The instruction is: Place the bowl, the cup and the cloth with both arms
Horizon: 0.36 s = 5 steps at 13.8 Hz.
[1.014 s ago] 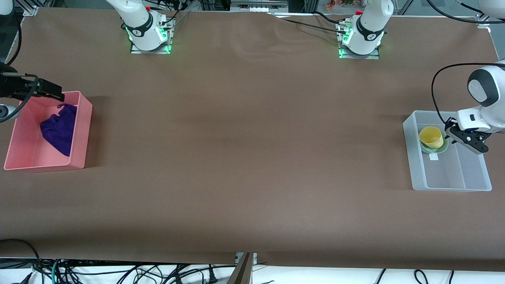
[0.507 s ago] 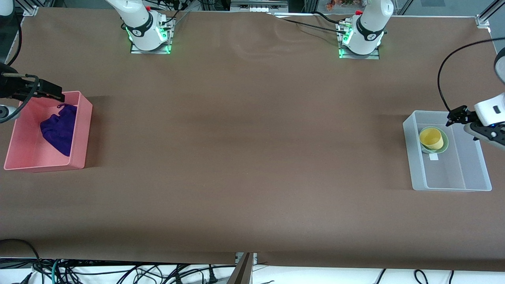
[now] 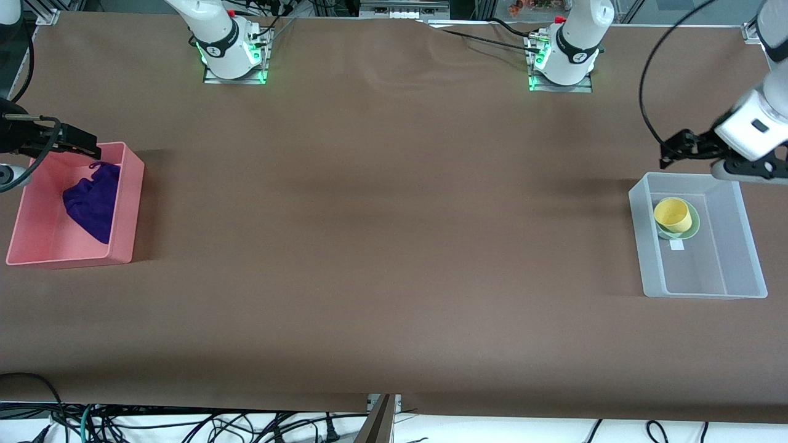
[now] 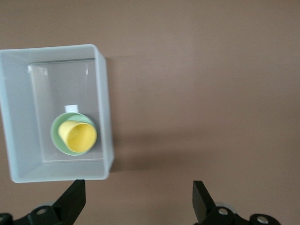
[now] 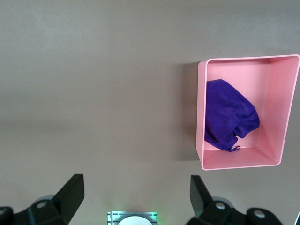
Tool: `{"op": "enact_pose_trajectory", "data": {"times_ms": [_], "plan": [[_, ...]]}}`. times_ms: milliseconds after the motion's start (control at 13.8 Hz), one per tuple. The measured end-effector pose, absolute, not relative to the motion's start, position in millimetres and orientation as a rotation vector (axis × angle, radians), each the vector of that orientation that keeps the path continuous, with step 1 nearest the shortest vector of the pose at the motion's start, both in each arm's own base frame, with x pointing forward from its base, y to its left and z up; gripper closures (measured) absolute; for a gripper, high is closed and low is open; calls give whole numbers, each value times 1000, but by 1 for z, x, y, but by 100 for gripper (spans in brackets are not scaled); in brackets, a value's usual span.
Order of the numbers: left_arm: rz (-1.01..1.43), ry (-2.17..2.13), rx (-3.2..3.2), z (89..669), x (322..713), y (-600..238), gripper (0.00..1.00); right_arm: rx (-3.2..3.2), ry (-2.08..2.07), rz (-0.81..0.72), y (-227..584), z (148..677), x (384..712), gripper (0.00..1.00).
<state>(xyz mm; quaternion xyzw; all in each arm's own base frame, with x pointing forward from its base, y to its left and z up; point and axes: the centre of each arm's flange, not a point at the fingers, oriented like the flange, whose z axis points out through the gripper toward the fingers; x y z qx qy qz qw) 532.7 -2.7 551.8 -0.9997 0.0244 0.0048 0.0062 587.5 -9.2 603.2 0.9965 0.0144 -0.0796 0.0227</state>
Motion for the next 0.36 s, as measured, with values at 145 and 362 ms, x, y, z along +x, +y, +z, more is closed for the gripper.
{"op": "enact_pose_trajectory", "data": {"times_ms": [145, 362], "plan": [[-21, 91, -3128, 565, 534, -38, 0, 3086, 45, -246, -9, 603, 588, 0], [14, 100, -3124, 567, 533, -49, 0, 3086, 44, -246, -9, 603, 588, 0]]}}
